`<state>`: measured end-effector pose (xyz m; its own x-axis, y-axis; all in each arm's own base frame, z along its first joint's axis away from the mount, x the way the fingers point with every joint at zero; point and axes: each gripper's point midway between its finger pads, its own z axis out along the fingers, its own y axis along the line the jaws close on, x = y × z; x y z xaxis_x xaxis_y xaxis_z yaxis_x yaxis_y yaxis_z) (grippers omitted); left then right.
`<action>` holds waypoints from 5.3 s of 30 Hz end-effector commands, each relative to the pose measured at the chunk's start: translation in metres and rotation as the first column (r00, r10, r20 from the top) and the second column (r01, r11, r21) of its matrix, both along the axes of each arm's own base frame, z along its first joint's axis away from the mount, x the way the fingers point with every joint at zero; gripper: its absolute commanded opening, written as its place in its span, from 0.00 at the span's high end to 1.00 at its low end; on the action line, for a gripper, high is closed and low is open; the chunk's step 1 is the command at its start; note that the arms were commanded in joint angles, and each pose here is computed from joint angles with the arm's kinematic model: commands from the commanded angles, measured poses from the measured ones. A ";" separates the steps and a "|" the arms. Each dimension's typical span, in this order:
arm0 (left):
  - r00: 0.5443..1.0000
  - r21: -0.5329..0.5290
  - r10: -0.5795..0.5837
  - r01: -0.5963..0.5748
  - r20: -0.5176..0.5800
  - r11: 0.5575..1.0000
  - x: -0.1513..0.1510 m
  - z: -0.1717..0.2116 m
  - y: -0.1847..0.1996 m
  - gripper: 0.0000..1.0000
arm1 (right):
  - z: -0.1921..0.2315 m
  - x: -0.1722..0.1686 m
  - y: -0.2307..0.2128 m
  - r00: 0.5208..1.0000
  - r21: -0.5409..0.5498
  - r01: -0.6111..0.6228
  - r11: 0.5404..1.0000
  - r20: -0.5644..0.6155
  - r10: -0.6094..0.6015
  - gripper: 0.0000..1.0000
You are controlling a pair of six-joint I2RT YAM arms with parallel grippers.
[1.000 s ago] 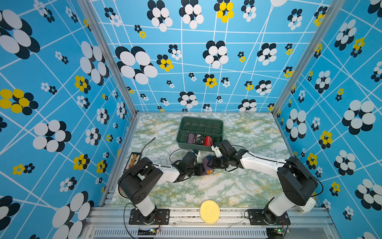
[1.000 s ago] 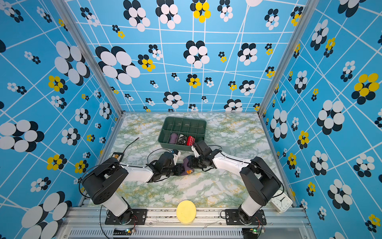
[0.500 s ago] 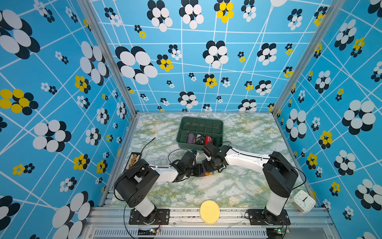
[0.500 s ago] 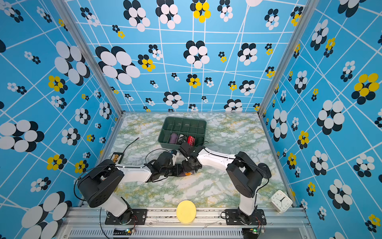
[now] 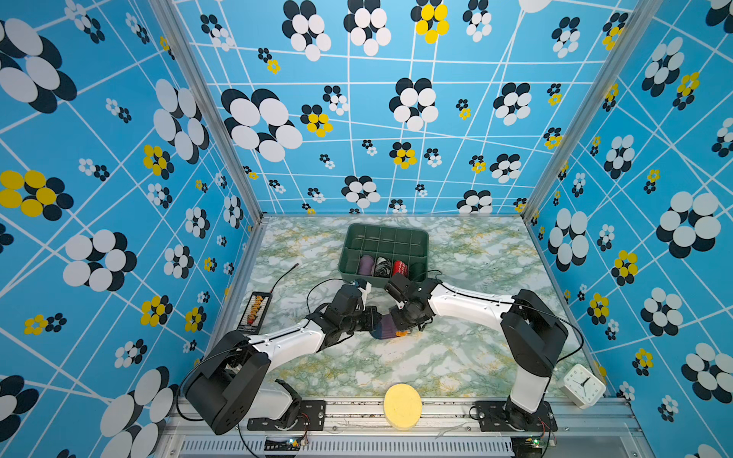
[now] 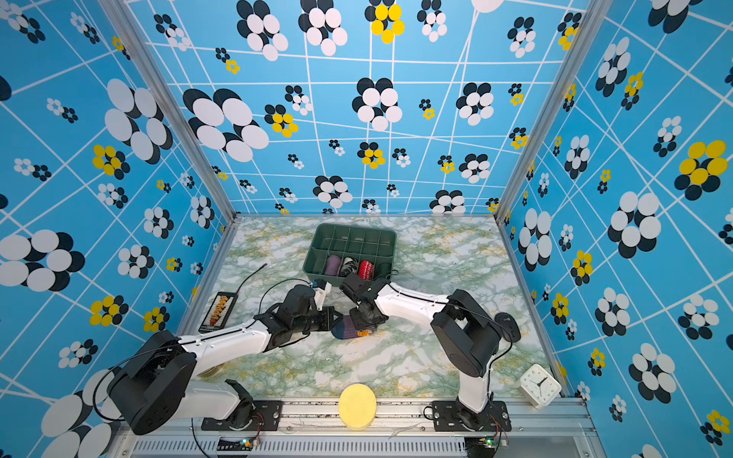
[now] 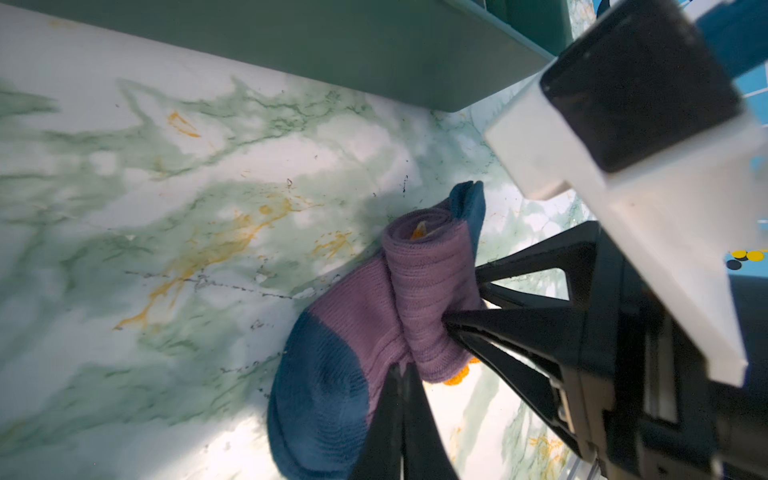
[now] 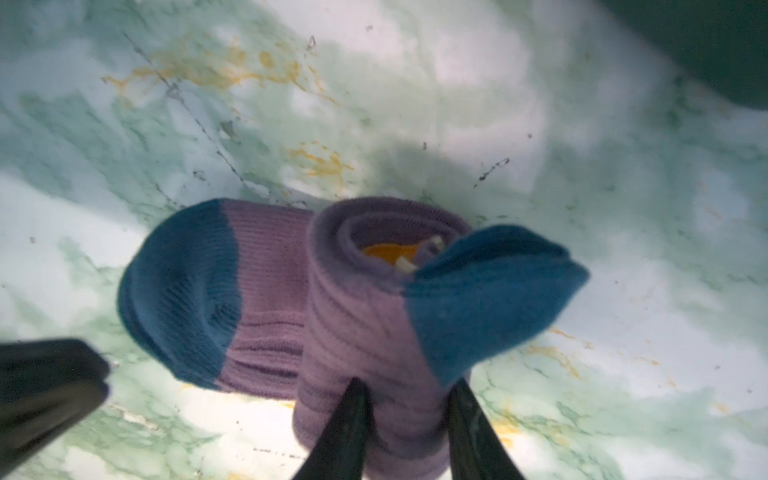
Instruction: Roll the socks
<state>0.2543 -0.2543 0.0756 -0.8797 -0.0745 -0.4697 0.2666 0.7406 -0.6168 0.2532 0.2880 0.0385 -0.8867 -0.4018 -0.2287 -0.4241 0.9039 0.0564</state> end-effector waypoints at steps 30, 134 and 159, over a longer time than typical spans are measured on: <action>0.998 -0.038 -0.063 0.063 0.003 0.997 0.014 -0.021 -0.056 0.96 | -0.011 -0.016 -0.004 0.998 0.021 -0.028 0.999 -0.048 0.029 0.65; 0.983 0.052 -0.132 0.139 -0.127 0.989 -0.003 -0.053 -0.062 1.00 | 0.018 0.000 -0.014 0.995 0.295 0.103 0.950 -0.016 -0.102 0.58; 0.977 0.028 -0.089 0.096 -0.192 0.995 -0.011 -0.081 -0.041 1.00 | 0.006 0.008 -0.031 0.939 0.584 0.343 0.736 -0.205 -0.275 0.47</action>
